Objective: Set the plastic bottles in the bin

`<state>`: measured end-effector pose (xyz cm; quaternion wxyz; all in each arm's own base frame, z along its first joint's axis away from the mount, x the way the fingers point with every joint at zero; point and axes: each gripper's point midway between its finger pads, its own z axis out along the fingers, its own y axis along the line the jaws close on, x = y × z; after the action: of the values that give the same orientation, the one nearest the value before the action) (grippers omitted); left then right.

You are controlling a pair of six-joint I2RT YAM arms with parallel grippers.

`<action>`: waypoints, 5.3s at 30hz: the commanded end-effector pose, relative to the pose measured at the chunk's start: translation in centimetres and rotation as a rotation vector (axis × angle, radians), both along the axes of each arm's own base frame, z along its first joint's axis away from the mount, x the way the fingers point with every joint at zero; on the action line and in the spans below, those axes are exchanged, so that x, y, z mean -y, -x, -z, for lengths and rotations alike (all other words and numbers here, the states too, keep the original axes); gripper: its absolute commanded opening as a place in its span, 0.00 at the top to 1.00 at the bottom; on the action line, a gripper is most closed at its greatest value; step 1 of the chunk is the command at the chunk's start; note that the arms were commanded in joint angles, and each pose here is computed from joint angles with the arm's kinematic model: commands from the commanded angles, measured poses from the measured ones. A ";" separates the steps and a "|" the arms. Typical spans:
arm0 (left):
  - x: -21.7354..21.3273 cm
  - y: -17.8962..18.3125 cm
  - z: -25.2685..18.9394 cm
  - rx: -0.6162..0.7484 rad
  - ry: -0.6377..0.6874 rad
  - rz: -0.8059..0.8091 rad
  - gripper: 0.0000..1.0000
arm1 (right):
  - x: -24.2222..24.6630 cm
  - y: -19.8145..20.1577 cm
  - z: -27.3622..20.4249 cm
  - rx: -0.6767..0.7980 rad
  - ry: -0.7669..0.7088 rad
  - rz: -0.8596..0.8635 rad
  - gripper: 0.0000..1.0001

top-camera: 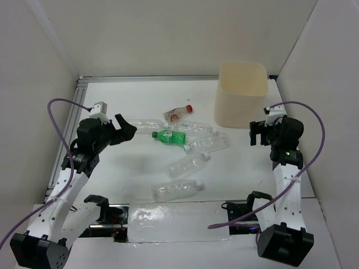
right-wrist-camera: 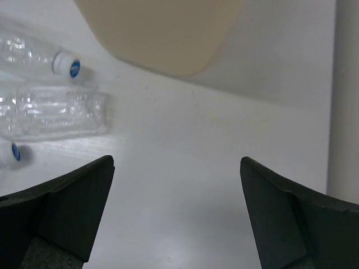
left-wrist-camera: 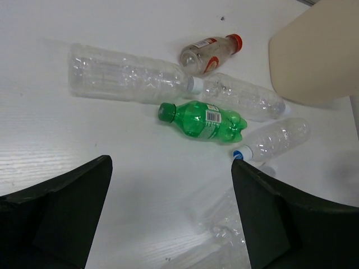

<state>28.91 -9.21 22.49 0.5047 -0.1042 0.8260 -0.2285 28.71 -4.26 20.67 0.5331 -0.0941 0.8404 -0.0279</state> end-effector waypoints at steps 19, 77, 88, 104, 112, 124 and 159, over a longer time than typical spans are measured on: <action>5.7 -0.2 3.0 -0.121 0.031 0.142 0.07 | -18.8 -3.9 0.0 -0.055 0.005 -0.715 0.34; 5.1 -8.6 1.8 0.247 -0.611 0.378 0.13 | -27.5 0.7 -1.9 -0.019 0.304 -1.765 0.59; 4.1 -9.5 5.9 0.219 -0.746 0.515 0.13 | -20.8 -15.3 -20.0 0.387 0.146 -0.913 0.61; 3.1 -12.4 11.4 0.176 -0.859 0.570 0.13 | -9.8 -21.3 -10.9 0.151 0.057 -0.752 0.00; 2.8 -15.8 11.9 0.196 -0.961 0.557 0.14 | -8.0 -18.6 -13.6 0.189 -0.061 -0.744 0.00; 5.7 -13.5 18.1 0.080 -0.741 1.049 0.02 | -5.8 -11.4 -11.8 0.157 -0.117 -0.752 0.00; 16.4 -15.6 -11.4 0.561 -0.454 0.759 1.00 | -3.4 -8.4 -9.5 0.145 -0.142 -0.634 1.00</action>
<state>46.62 -18.31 24.69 0.5098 0.3720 0.7663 -0.1207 37.22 -0.28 29.54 0.5682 -0.3220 0.7264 0.2141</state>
